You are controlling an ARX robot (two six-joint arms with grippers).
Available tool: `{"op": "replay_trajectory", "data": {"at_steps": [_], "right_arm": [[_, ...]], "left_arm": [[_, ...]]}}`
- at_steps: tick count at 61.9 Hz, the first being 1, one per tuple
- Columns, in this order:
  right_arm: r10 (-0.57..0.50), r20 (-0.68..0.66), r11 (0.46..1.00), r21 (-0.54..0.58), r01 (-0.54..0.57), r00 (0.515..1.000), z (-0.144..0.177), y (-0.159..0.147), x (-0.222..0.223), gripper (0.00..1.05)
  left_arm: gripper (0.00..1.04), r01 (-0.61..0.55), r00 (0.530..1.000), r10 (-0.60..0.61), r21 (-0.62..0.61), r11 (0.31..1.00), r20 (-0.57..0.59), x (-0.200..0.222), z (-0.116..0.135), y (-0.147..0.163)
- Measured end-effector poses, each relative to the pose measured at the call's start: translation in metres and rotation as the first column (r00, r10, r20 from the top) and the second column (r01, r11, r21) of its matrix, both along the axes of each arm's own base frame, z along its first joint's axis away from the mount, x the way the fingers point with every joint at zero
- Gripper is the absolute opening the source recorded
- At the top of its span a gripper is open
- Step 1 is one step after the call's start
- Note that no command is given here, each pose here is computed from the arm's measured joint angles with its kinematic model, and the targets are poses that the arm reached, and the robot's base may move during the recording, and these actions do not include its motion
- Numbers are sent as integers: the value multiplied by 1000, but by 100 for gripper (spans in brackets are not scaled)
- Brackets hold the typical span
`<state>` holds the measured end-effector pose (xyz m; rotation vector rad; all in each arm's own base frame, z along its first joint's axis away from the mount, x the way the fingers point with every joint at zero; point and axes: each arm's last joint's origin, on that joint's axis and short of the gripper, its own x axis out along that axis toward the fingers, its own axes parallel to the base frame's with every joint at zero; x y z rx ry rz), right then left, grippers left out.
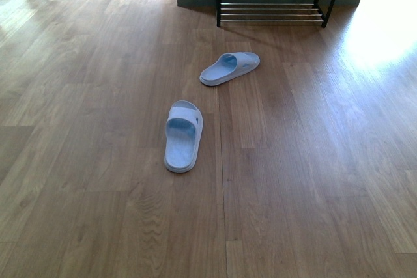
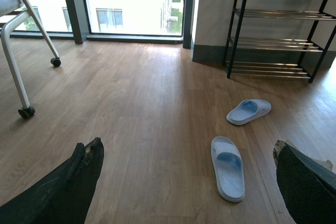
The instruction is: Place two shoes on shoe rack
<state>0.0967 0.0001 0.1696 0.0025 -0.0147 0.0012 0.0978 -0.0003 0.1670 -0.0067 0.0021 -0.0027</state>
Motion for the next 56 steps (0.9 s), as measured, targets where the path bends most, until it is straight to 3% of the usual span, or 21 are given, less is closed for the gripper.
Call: {"op": "replay_trajectory", "data": {"at_steps": [56], "right_arm": [[0, 0, 1000, 0, 0, 1000, 0, 0, 0, 96]], "left_arm": [[95, 0, 1000, 0, 0, 1000, 0, 0, 0, 0]]}}
